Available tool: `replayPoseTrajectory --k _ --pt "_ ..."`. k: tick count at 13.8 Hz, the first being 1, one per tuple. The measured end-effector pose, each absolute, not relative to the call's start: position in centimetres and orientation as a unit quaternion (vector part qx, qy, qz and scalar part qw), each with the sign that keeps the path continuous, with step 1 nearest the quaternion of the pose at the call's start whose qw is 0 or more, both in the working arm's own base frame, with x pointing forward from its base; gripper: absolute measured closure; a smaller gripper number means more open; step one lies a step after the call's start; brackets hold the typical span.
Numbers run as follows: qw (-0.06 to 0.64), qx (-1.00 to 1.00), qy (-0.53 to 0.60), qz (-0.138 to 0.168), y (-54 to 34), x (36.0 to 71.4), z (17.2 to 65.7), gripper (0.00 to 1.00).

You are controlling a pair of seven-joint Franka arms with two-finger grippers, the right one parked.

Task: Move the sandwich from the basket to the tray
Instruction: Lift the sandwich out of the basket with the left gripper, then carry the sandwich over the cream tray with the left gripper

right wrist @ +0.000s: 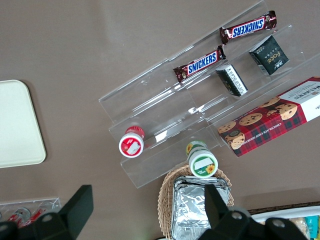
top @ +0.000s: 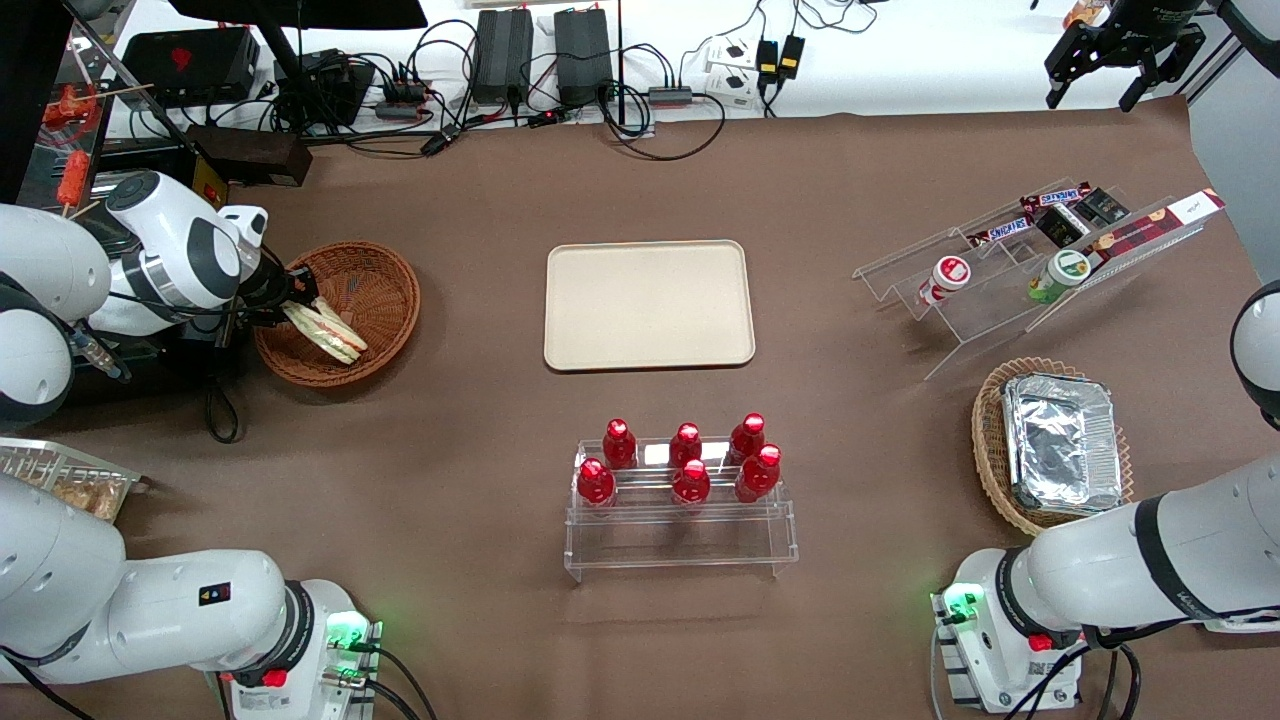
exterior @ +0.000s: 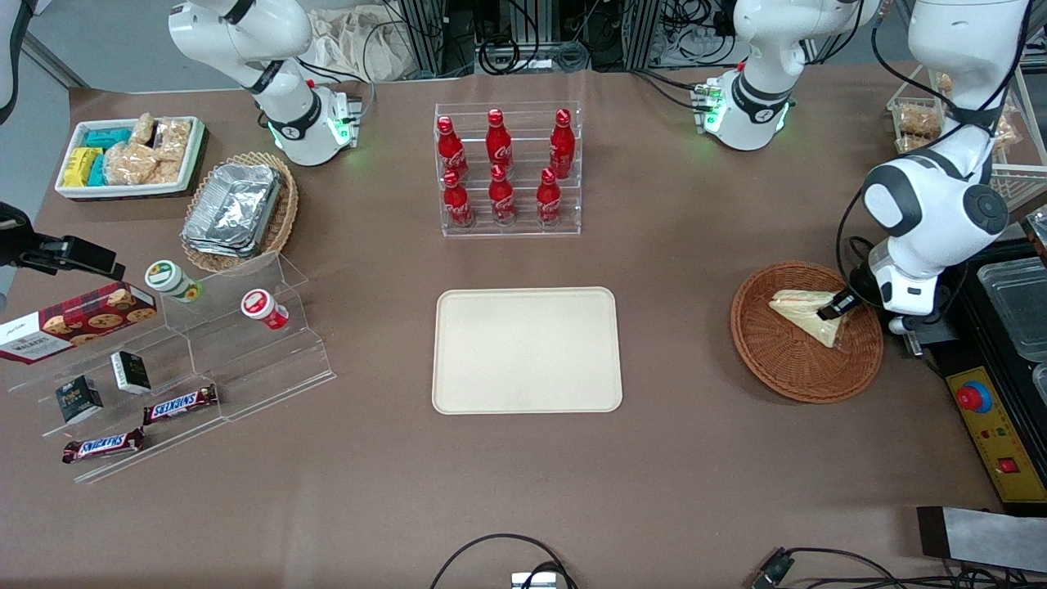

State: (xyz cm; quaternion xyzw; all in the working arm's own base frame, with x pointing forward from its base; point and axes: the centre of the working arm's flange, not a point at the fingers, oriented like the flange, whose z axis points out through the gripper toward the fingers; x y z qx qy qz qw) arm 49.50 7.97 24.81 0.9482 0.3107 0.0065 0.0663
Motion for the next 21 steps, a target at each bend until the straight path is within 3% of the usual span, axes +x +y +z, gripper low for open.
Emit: replayPoseTrajectory --k 3,5,10,21 --pt "0.076 0.95 0.302 0.0 7.5 49.8 28.2 0.67" --pt "0.077 0.958 0.277 0.012 6.4 50.1 31.6 0.67" --pt "0.02 0.989 0.146 0.023 -0.4 49.9 36.5 0.67" --pt "-0.021 0.997 -0.071 0.036 -19.1 48.1 39.9 0.71"
